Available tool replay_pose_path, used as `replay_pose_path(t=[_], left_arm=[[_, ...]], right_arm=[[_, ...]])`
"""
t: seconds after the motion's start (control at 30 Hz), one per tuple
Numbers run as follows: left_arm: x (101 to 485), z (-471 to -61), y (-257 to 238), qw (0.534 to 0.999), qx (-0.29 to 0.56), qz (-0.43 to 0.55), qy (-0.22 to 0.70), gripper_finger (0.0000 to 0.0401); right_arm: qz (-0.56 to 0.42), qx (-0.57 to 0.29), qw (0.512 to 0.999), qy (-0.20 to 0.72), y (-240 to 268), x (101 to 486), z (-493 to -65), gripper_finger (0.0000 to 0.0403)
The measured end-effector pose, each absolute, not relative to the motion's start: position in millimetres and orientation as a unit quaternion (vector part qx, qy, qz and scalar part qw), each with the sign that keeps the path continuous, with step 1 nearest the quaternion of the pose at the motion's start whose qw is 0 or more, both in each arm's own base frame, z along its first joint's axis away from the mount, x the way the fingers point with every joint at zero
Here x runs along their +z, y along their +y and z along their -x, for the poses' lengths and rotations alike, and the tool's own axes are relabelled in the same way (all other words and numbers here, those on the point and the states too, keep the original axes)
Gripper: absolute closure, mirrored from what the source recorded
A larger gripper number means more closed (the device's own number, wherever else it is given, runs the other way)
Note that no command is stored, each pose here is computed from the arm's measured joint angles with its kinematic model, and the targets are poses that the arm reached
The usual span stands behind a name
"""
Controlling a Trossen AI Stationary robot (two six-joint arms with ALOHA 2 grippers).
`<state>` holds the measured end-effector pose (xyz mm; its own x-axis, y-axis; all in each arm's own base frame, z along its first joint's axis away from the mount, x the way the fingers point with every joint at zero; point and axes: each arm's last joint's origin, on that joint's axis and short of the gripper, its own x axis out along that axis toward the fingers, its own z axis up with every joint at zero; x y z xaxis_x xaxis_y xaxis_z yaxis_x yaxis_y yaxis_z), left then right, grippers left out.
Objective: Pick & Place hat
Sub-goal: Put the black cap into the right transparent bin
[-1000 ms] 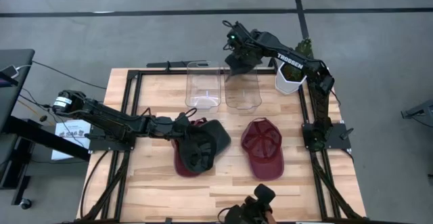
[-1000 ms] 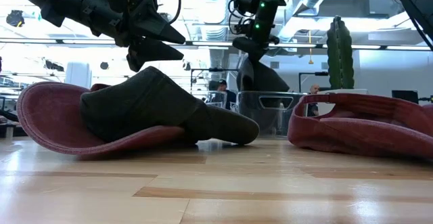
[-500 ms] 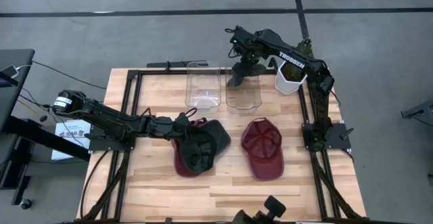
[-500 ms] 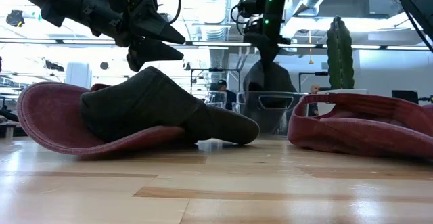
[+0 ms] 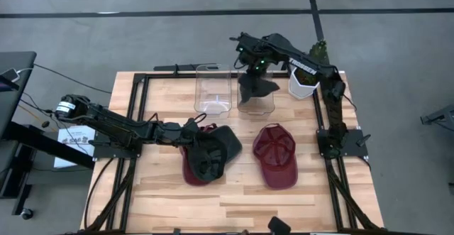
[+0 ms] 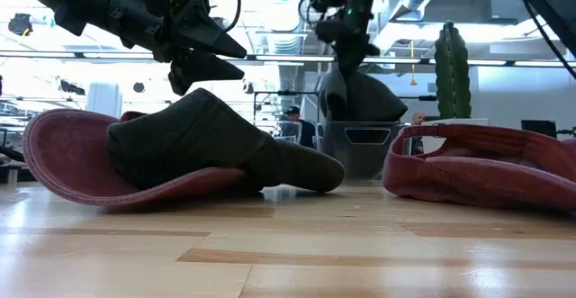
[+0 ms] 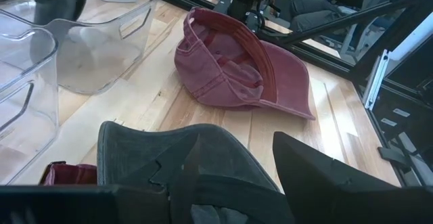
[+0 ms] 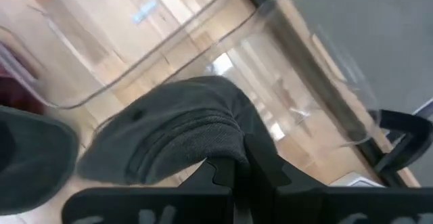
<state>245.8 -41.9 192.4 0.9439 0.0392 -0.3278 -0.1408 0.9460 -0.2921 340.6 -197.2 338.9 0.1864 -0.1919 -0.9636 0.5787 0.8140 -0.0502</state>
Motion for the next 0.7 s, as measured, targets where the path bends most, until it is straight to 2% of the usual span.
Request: replay_pose_path(t=[0.2,0.33,0.47,0.7], left_arm=[[192,-246,-42,0.973,0.046,0.158,0.161,0.0215],[192,-246,-42,0.974,0.046,0.153,0.161,0.0215],[192,-246,-42,0.975,0.045,0.147,0.162,0.0215],[192,-246,-42,0.975,0.045,0.147,0.162,0.0215]], right_arm=[[-0.169,-0.260,0.715,0.627,-224,294,-354,0.0398],[-0.142,-0.301,0.689,0.644,-244,274,-358,0.0397],[-0.122,-0.338,0.684,0.634,-260,272,-360,0.0397],[-0.096,-0.350,0.713,0.600,-267,278,-368,0.0396]])
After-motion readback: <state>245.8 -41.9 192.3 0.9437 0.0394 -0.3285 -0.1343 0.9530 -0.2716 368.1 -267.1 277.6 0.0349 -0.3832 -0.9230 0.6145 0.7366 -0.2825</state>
